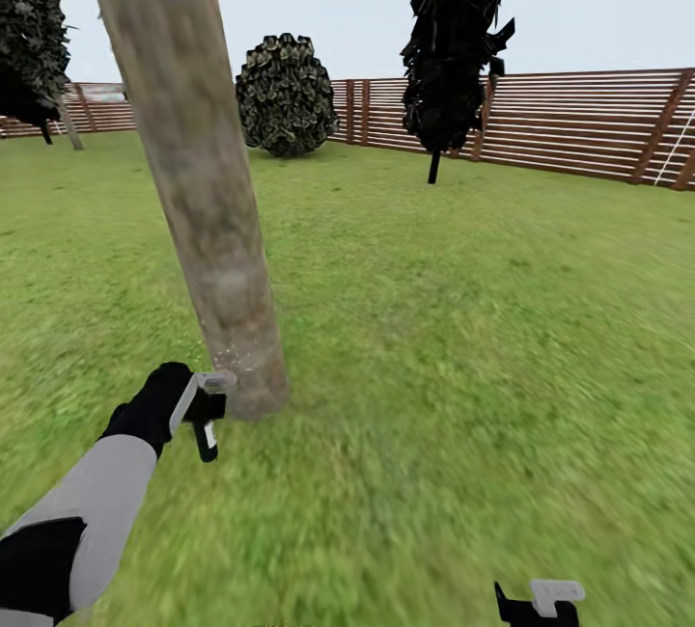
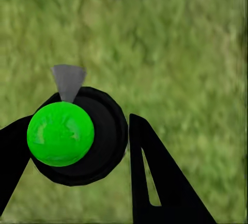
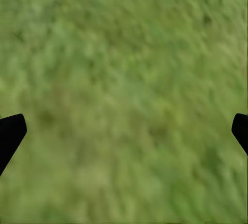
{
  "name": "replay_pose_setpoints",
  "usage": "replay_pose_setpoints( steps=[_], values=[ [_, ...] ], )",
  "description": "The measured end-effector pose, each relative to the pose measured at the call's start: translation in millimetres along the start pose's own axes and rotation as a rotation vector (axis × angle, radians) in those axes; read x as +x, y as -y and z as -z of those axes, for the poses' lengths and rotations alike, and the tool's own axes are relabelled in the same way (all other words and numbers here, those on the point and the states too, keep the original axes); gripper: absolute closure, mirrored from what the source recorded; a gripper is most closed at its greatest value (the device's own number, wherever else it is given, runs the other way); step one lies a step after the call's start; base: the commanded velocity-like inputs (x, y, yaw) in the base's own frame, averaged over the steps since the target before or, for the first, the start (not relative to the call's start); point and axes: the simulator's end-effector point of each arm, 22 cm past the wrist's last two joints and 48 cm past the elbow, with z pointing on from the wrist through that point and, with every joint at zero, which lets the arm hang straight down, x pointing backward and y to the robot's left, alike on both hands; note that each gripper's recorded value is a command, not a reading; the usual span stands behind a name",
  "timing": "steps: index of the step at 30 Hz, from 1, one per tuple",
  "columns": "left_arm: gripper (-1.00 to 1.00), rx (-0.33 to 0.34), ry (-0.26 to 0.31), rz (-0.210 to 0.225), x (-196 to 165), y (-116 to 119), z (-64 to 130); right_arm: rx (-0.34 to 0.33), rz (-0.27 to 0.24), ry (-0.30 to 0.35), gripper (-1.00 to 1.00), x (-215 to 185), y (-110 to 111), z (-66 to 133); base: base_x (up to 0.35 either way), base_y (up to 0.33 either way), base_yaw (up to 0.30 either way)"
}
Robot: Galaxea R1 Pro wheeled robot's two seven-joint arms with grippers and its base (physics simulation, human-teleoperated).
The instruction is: In the garden, pick up the pesticide atomizer on the floor and spray pesticide onto both trees until each tree trunk is fully covered.
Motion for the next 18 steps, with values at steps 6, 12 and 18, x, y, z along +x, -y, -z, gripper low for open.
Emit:
replay_pose_setpoints(
  steps=[6,12,18],
  values=[
    [1.0,0.029,0.011,-0.062,-22,41,15.3,0.003,0.002,0.001,-1.0,0,2,-0.1,0.0,0.0,0.052],
    [1.0,-0.079,0.015,-0.027,-28,-41,21.3,0.006,0.005,0.001,-1.0,0,6,-0.1,0.0,0.0,0.0],
    [1.0,-0.034,0.054,-0.096,-45,8,30.4,0.006,0.004,0.002,-1.0,0,5,-0.1,0.0,0.0,0.074]
  ],
)
